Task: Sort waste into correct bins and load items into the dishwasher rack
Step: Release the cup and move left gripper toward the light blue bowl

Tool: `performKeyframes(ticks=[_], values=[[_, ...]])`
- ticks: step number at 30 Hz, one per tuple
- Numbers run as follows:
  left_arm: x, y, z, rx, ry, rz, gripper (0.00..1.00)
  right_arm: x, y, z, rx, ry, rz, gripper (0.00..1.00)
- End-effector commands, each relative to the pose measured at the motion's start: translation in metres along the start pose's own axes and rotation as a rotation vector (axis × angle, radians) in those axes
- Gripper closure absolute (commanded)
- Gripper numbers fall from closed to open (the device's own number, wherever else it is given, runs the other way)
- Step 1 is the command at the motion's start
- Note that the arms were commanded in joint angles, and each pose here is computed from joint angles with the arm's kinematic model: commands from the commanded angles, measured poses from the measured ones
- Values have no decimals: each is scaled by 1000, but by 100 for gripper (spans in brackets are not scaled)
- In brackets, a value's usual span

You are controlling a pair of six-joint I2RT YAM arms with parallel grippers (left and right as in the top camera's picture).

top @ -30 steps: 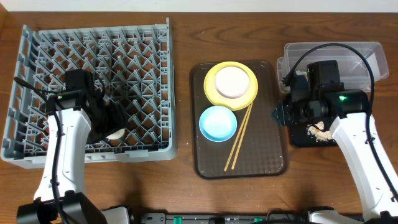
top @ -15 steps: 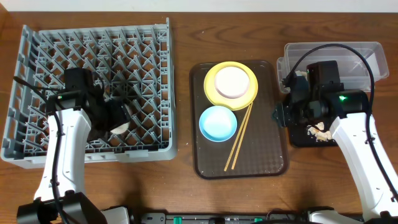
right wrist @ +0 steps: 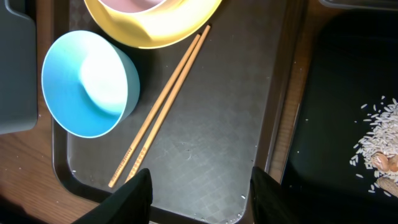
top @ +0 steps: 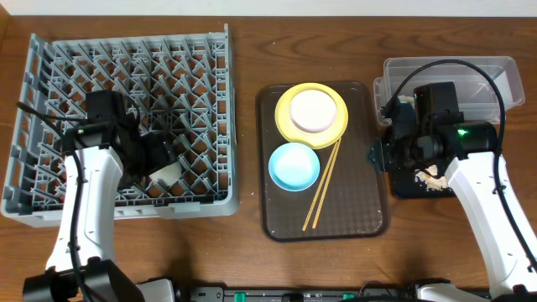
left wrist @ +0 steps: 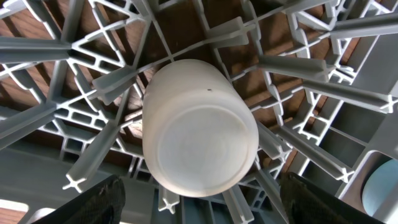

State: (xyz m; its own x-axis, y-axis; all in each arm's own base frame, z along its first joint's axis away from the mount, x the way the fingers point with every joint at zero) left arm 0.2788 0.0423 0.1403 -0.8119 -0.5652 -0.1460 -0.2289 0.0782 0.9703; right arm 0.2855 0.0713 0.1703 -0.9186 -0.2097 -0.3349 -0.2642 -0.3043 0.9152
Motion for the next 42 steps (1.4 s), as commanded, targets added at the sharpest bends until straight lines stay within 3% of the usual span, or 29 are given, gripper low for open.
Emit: performKeyframes(ticks=[1,8,16,26,28,33,42], values=[[-9,27,-6,34,-21,-92,19,-6,5,1,5,18,-24,50],[10,71,-53,253,-176,-198,19,-16,5,9,-41,39,-74,49],[33,71,-66,218,-263,-173,19,-23,-2,46,-92,160,-94,52],[74,63,-133,329,-533,-140,19,-27,9,9,185,-55,-133,53],[79,57,-148,326,-584,-157,19,-28,21,3,194,-78,-170,50],[104,27,-199,349,-734,-161,19,-25,62,-24,242,-169,-283,31],[173,-43,-263,394,-939,-81,25,1,73,-54,294,-288,-231,27]])
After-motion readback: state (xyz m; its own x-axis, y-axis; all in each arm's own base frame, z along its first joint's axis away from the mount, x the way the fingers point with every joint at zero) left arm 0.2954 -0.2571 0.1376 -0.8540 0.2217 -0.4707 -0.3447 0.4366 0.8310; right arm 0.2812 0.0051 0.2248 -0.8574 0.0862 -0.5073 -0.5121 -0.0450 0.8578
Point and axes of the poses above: each gripper's point midway between its finger pads, its own y axis back along the fingers, its own z axis along the line the jaws close on, x = y × z, the point moved 3 cm from there along y, back along the fingers, and after that the axes turned 7 degrees about y, right-handed, at the moved point
